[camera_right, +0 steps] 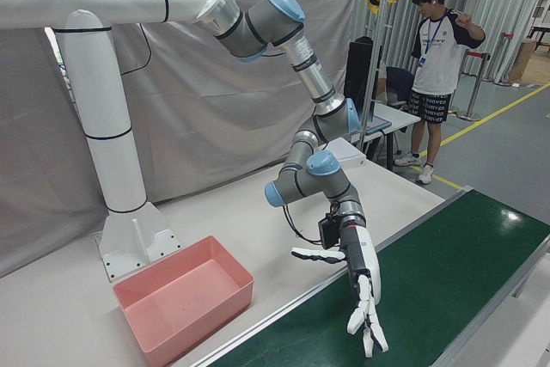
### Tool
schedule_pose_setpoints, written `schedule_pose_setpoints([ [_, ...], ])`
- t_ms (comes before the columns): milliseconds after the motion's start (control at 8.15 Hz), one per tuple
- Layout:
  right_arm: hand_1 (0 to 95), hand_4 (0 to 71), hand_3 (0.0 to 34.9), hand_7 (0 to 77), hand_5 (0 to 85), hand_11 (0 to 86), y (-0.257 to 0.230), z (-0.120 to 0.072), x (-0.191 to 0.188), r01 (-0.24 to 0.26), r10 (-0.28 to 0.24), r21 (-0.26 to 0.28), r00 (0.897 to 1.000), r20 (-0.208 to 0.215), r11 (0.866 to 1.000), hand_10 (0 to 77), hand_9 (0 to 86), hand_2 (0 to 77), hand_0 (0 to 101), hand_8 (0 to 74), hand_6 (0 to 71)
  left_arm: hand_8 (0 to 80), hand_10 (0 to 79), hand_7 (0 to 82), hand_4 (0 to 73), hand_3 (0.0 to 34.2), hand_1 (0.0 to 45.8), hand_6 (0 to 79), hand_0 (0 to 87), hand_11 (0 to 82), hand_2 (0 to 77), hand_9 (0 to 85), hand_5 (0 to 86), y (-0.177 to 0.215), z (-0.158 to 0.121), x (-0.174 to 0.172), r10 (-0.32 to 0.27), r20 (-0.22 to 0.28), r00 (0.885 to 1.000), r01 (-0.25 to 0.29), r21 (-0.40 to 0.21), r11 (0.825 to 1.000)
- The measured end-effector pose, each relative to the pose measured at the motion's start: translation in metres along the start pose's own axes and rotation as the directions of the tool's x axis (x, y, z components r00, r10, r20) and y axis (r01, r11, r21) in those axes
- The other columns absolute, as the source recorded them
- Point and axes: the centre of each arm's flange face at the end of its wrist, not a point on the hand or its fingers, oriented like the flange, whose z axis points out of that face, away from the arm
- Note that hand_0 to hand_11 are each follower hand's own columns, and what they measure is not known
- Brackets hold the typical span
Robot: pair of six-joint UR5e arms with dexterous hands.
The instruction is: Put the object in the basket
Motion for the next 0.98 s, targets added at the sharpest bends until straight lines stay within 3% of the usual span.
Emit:
schedule_pose_setpoints([
  [982,0.0,0.0,0.0,0.5,0.0,0.0,0.0,0.0,0.0,-0.001,0.001,0.0,1.0,0.0,1.0,0.0,0.0,0.5,0,0.0,0.0,7.6,5.4,0.5,12.5,1.3,12.0,0.5,52.1,8.2,0.0,8.2,17.5,0.0015,0.0008,-0.0009,-0.001,0.001,1.0,0.001,-0.003,1.0],
])
